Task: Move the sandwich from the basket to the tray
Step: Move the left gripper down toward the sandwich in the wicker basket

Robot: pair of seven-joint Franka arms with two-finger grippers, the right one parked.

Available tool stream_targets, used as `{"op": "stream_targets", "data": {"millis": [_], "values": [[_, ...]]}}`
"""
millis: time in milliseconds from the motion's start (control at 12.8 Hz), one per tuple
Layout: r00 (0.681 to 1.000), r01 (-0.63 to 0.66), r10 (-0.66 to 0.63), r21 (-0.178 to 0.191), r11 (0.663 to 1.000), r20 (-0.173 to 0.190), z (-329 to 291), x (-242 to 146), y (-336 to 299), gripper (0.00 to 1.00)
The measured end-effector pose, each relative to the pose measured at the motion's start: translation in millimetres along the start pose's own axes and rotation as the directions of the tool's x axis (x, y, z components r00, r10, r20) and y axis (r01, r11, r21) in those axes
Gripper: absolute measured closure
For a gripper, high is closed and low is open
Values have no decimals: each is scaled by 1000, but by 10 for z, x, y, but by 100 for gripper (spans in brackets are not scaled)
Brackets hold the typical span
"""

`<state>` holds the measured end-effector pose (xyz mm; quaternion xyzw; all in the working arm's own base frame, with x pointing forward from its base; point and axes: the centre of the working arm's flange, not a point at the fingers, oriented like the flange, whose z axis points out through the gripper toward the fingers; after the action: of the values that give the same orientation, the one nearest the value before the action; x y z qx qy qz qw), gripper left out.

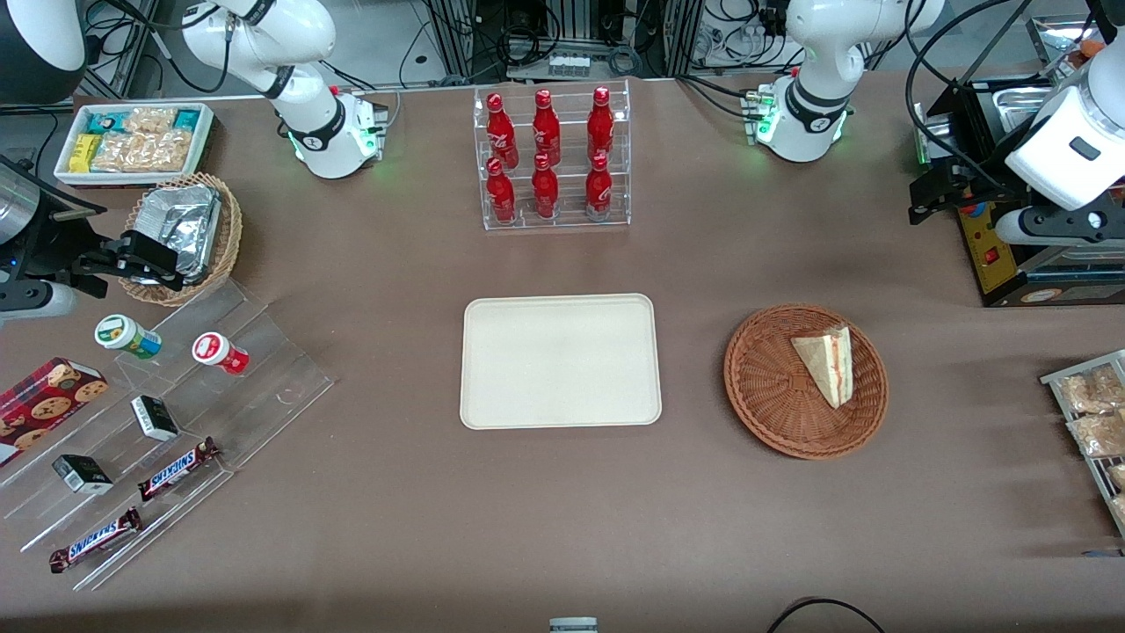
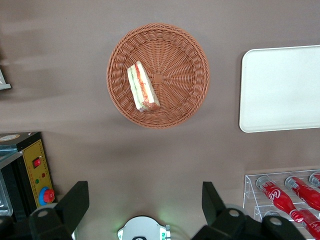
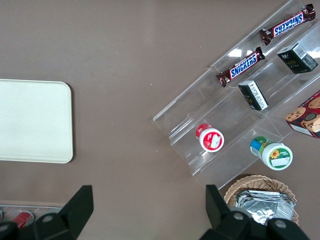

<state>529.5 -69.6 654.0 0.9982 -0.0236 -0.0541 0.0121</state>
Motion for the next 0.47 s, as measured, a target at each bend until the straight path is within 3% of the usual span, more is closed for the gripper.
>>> {"op": "stream_targets", "data": {"millis": [467], "values": [[999, 33, -33, -1, 999, 5, 349, 155, -172, 0]]}}
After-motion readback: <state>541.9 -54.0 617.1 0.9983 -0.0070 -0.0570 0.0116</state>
